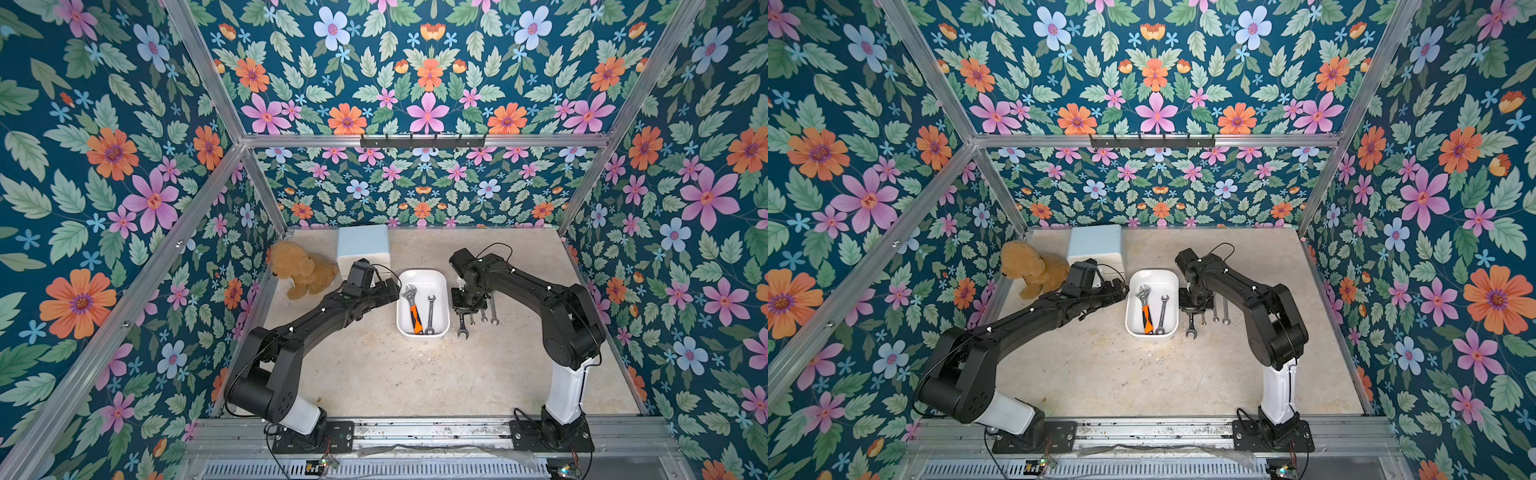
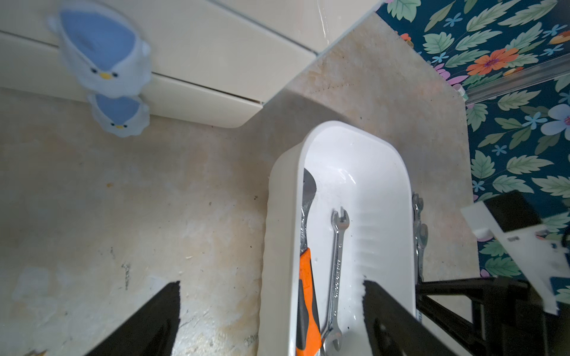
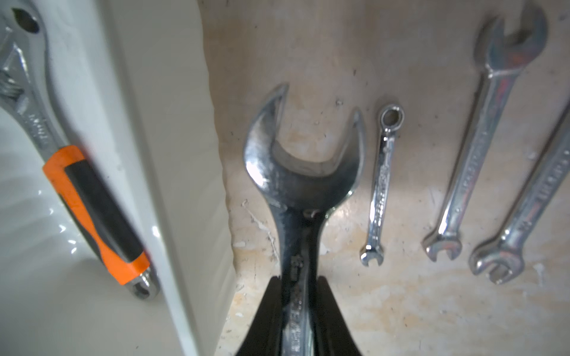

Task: Take out the wrench from the storage box
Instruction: Place the wrench at the center of the board.

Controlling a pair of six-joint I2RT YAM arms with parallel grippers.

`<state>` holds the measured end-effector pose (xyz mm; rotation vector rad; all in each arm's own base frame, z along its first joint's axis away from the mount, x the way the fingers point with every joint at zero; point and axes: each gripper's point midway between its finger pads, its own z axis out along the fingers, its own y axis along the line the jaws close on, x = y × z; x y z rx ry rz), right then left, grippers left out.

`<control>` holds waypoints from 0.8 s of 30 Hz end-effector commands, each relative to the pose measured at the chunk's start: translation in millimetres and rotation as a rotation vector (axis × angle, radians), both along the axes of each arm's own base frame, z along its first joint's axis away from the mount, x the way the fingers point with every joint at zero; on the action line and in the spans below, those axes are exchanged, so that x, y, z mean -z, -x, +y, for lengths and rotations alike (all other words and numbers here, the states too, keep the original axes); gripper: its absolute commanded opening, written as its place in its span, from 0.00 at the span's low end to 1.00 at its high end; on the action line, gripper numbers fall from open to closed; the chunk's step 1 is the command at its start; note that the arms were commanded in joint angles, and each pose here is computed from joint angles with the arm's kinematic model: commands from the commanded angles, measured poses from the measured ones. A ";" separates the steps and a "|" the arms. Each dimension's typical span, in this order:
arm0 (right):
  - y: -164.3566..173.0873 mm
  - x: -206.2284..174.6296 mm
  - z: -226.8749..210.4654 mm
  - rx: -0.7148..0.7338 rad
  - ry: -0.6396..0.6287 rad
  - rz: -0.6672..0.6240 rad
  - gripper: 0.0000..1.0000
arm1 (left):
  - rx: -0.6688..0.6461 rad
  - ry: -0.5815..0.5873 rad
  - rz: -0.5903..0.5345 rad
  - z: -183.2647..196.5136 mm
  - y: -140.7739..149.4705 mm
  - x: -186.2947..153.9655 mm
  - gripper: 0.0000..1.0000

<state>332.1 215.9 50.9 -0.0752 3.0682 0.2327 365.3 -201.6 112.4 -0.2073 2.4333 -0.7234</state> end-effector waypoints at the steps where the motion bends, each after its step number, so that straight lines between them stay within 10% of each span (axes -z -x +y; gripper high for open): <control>1: -10.7 9.4 9.2 -0.043 -0.049 -0.017 0.00 | -0.007 0.007 -0.016 -0.7 -4.1 -5.3 0.95; 12: -18.5 37.6 -15.7 -0.042 0.075 0.004 0.00 | -0.004 0.002 -0.026 -0.5 -4.6 -6.4 0.95; 24: -21.6 26.6 -22.7 0.043 0.073 0.003 0.28 | -0.011 -0.012 -0.024 5.3 1.5 -0.8 0.95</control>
